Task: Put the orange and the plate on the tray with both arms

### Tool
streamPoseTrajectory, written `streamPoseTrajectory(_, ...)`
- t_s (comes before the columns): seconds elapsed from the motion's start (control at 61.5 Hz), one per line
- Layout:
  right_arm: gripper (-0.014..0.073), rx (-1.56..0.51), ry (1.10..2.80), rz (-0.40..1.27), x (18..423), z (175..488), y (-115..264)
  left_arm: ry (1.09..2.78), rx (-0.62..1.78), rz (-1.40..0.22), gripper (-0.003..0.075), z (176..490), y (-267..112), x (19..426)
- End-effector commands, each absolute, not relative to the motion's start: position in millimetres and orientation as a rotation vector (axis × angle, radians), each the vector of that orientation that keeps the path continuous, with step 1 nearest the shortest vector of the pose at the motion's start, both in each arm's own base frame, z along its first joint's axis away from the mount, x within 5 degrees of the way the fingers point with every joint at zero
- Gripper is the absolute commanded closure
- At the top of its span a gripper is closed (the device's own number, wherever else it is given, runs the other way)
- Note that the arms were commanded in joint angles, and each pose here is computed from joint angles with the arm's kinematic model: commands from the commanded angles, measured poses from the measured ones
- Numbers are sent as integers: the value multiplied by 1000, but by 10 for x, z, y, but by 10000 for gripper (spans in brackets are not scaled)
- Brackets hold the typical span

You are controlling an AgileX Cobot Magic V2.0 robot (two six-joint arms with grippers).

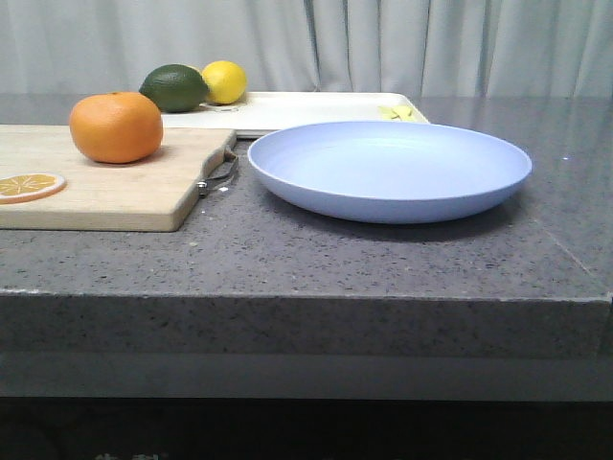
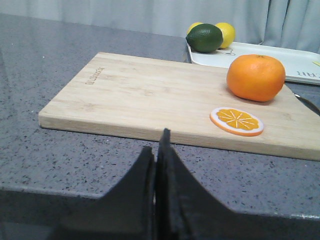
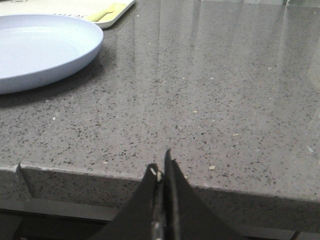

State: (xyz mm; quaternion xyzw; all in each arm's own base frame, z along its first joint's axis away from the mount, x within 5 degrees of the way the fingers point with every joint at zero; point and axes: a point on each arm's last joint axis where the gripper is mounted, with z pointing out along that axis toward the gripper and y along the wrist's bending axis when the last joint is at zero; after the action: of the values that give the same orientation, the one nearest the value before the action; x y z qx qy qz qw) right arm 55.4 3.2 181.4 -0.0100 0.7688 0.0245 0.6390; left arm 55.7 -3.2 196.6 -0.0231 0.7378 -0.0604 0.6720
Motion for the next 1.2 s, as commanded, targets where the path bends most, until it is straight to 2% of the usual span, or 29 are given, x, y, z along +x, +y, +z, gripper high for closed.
streamPoseTrajectory(0.0,661,-24,1650,51,546,1913,30,1557,-63,-155,738,2045,-32,547)
streamPoseTrajectory(0.78,661,-24,1649,51,546,1914,29,1557,-63,-155,738,2045,-32,547)
streamPoseTrajectory(1.186,661,-20,1559,50,549,1996,26,1551,-62,-155,738,2051,-32,547)
